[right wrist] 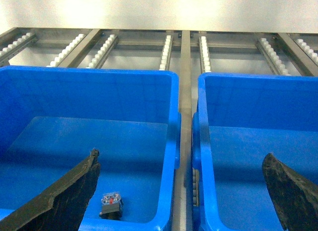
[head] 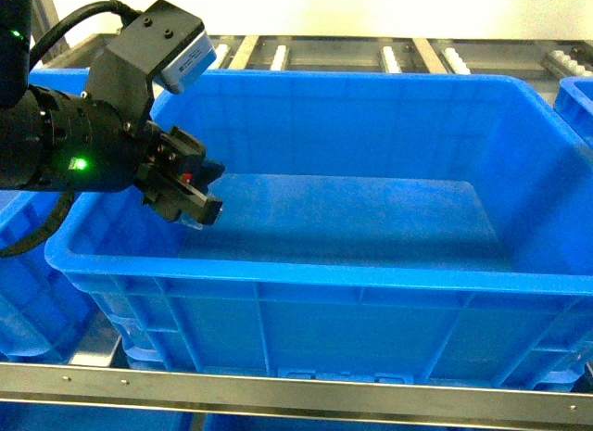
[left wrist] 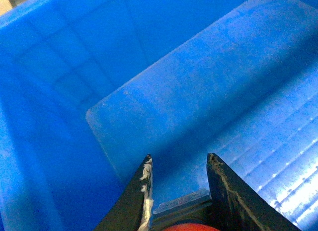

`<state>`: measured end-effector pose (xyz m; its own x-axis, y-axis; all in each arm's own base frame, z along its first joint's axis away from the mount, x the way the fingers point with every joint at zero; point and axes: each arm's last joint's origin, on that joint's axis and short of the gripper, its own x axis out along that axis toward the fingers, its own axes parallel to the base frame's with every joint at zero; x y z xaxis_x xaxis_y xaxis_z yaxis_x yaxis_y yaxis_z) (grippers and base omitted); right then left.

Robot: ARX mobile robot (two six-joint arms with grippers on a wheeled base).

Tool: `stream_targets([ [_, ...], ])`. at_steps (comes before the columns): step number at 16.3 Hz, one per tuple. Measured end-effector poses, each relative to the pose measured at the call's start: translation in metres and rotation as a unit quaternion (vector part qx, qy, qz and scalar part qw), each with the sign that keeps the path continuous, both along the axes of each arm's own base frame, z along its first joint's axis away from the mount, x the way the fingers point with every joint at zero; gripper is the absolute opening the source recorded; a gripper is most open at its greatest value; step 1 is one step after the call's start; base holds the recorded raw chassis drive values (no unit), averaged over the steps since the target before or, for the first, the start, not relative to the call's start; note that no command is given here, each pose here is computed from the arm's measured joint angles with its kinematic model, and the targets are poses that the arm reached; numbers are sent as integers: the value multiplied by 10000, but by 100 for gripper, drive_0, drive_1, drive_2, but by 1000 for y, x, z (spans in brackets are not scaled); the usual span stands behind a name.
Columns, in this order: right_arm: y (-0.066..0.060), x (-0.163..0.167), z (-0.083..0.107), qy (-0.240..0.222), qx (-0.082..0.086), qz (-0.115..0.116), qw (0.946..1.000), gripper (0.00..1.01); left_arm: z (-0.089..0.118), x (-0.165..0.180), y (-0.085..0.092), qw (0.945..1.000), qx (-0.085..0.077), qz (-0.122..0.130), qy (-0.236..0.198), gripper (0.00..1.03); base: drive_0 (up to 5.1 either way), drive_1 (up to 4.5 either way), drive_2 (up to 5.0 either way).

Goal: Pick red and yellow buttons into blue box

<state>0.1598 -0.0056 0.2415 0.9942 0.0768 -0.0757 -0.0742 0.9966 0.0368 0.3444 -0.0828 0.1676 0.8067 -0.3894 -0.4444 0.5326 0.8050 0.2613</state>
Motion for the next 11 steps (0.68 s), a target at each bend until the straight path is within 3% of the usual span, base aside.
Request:
stream_targets([
  [1, 0, 0, 0, 0, 0, 0, 10000, 98, 2, 2, -2, 10000, -20, -34, -42, 28, 0, 0, 0],
  [5, 0, 0, 0, 0, 0, 0, 10000, 98, 7, 3, -9, 9993, -284, -109, -225, 72, 0, 0, 0],
  [7, 0, 0, 0, 0, 0, 0, 10000, 98, 16, 5, -7, 9966, -572, 146, -580, 98, 0, 0, 0],
  [9, 0, 0, 0, 2, 2, 0, 10000, 98, 35, -6, 14, 9875, -876, 769, -1058, 98, 0, 0, 0],
  [11, 0, 0, 0, 0, 0, 0, 10000, 98, 71, -28, 39, 9643, -1231, 1361, -1910, 98, 0, 0, 0],
])
